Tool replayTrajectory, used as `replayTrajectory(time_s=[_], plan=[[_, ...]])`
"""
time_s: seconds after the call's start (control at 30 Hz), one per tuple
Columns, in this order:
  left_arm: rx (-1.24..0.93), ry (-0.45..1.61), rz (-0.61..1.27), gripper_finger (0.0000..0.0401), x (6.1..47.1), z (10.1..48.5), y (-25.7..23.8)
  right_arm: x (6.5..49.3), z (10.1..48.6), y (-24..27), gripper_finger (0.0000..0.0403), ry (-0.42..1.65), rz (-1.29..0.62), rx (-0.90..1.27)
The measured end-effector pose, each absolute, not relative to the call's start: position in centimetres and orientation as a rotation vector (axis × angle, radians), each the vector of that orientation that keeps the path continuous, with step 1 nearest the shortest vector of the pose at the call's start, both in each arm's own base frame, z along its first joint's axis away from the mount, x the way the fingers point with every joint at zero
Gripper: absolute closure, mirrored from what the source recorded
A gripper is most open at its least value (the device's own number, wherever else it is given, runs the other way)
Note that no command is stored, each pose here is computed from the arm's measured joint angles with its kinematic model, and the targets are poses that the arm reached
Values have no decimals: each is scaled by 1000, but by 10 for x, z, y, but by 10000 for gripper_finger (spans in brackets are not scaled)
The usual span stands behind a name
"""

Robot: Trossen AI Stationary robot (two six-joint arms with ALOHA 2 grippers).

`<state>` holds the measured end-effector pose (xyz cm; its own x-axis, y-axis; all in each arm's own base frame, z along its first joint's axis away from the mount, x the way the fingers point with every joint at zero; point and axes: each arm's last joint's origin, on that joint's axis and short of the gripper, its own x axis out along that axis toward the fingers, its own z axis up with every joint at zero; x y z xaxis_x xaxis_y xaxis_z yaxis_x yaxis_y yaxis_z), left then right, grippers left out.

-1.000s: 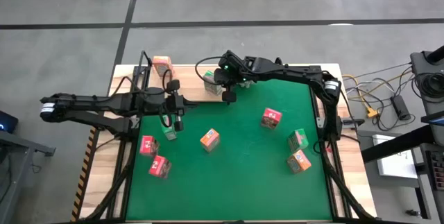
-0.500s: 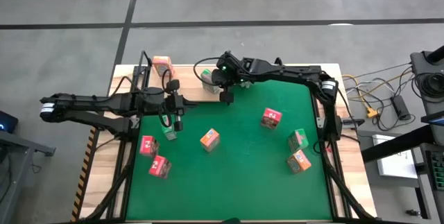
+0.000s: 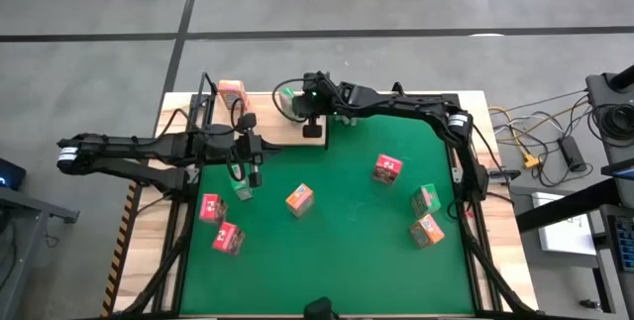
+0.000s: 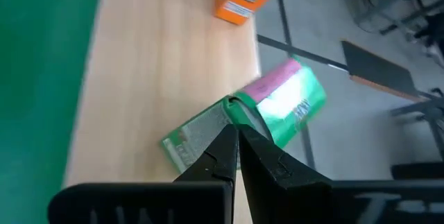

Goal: Stack cereal on shelf
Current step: Put the top green cereal box on the shelf

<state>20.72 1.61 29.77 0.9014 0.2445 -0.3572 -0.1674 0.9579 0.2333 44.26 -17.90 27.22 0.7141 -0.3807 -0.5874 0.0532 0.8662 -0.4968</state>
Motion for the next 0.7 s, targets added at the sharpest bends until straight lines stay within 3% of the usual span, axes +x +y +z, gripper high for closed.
replayTrajectory(time_s=[0.4,0.7], plan=[[253,400,205,401,207,298,16,426,292,-182,394,753,-271,-425],[290,393,199,401,204,291,16,434,316,-168,394,509,-164,-285]])
